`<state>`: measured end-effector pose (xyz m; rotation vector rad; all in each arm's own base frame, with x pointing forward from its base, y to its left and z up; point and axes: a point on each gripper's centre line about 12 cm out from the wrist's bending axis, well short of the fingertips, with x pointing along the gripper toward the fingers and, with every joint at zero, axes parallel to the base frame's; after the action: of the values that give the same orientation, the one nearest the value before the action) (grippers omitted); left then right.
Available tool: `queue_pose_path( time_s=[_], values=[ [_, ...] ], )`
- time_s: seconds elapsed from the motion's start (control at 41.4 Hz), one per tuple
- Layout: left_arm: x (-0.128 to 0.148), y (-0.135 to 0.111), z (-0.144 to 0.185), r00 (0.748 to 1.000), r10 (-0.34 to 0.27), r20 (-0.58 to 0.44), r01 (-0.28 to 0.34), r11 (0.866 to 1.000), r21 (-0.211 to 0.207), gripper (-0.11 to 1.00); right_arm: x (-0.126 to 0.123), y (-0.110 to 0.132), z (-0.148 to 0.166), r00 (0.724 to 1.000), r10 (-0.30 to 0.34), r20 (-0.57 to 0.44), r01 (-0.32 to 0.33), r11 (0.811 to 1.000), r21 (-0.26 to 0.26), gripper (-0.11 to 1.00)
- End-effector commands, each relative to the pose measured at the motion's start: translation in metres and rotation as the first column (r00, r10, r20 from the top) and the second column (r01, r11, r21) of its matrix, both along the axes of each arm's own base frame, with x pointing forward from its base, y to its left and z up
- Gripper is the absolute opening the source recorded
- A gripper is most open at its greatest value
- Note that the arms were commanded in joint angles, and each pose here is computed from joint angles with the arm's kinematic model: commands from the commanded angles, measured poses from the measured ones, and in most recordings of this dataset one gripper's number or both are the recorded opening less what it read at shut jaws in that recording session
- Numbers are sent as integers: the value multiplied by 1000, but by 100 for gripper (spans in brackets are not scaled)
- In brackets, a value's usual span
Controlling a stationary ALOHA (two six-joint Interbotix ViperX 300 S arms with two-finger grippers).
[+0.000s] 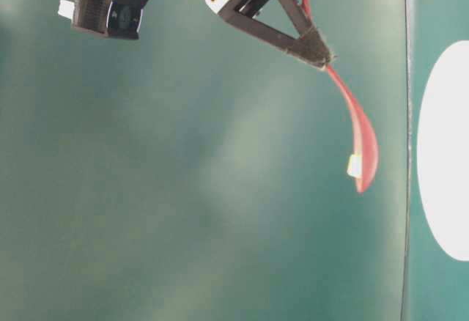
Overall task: Scoop the yellow hexagonal prism block from the bowl with a spoon using the right arm.
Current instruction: 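Hold the loaded spoon still above the bowl with the right gripper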
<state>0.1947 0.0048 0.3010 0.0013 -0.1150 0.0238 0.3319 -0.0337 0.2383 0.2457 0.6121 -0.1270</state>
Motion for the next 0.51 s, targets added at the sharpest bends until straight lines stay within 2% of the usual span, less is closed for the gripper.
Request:
queue_pose_path(
  time_s=[0.0, 0.483],
  values=[
    [2, 0, 10, 1000, 0, 28, 0, 1000, 4, 3, 3, 1, 21, 998, 3, 61, -3, 1000, -9, 24],
    [2, 0, 10, 1000, -2, 29, 2, 1000, 2, 3, 3, 0, 23, 998, 2, 67, -1, 1000, -10, 24]
  ],
)
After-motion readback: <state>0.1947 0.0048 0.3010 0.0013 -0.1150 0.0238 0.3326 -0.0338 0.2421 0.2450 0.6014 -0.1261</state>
